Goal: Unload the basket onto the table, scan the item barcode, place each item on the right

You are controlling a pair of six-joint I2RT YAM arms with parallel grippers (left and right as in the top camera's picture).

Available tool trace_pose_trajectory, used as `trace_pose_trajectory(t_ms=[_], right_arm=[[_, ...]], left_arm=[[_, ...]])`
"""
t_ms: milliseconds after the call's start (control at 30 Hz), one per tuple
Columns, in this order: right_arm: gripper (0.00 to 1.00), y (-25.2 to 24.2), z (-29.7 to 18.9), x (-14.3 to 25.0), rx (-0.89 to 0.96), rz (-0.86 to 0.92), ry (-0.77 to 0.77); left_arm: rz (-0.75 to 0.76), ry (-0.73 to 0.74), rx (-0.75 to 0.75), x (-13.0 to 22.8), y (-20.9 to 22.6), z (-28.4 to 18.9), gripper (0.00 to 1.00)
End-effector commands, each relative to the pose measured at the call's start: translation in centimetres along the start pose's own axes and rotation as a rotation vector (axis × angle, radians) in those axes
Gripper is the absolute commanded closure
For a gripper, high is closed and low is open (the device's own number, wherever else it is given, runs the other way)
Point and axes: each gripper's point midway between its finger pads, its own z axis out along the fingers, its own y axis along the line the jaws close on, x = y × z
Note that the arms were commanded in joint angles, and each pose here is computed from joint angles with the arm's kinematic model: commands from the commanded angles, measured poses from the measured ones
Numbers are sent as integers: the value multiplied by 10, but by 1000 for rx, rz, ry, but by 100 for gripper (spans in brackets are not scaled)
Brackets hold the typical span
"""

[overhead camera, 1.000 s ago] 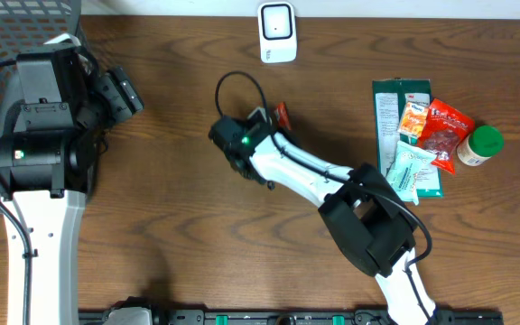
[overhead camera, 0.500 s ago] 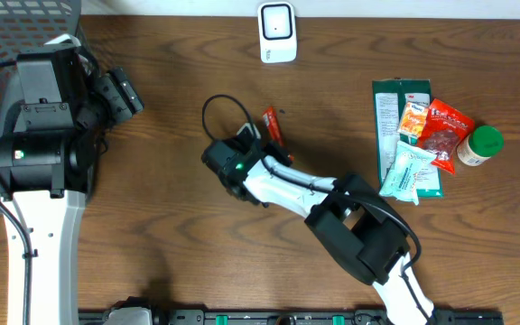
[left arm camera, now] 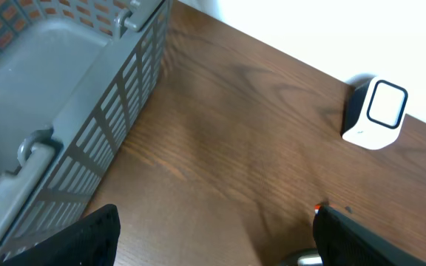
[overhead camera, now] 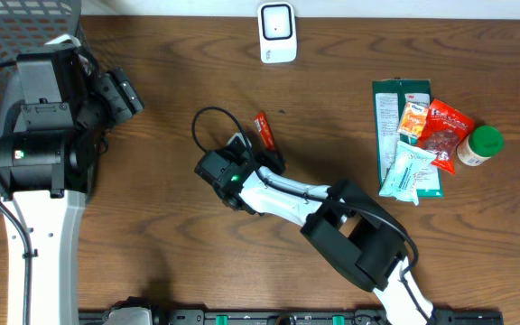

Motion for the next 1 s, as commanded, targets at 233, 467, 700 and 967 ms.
trace_pose_trajectory(t_ms=[233,467,700,967], right_arm=[[45,-16,-39,-27,-152,77,-52],[70,-25,-64,-36,-447,177,-71],[78,-29,-27,-12,-572,240,63],[84,-18,6,5,-601,256,153]], left_arm=[[2,-5,-7,-3,1,0,16],[2,-5,-7,-3,1,0,16],[2,-5,-7,-3,1,0,16],[2,-5,-7,-3,1,0,16]])
